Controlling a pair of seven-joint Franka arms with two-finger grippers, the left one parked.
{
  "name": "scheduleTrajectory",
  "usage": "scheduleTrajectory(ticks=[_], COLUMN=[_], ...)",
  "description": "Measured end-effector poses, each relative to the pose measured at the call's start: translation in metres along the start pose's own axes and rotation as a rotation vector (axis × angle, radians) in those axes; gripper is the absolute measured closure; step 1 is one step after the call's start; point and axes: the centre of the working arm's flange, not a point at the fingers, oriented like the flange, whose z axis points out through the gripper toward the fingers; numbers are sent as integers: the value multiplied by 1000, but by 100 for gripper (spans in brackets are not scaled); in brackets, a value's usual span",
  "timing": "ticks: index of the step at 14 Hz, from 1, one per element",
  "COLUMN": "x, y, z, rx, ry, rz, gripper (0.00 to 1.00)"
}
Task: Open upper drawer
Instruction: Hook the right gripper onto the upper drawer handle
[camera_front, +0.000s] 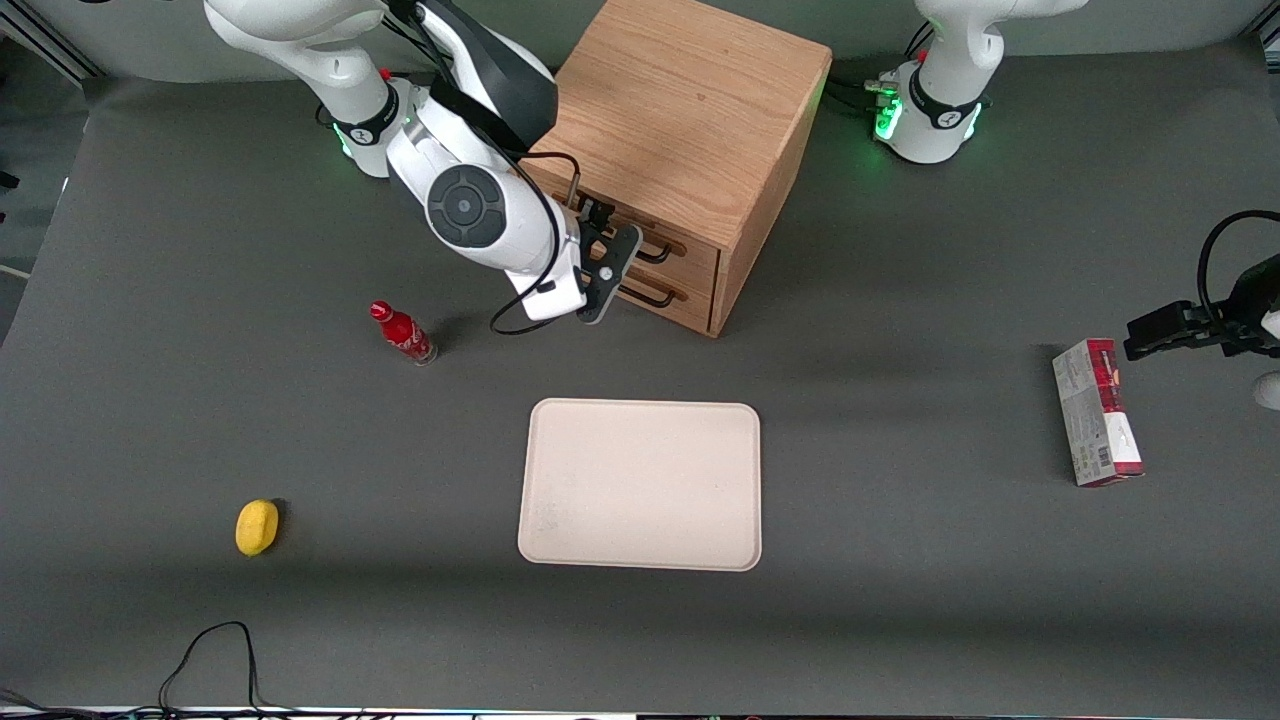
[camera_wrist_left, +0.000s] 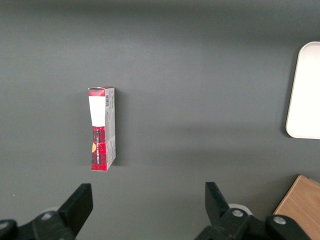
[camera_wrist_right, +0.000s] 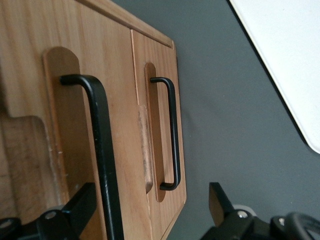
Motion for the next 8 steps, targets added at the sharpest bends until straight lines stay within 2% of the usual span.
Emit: scheduleTrajectory(ticks=[3, 8], x=[0, 3], y=[1, 17], z=[9, -3], rx=[-18, -113], ry=[3, 10], rz=[-2, -26], gripper=[0, 0])
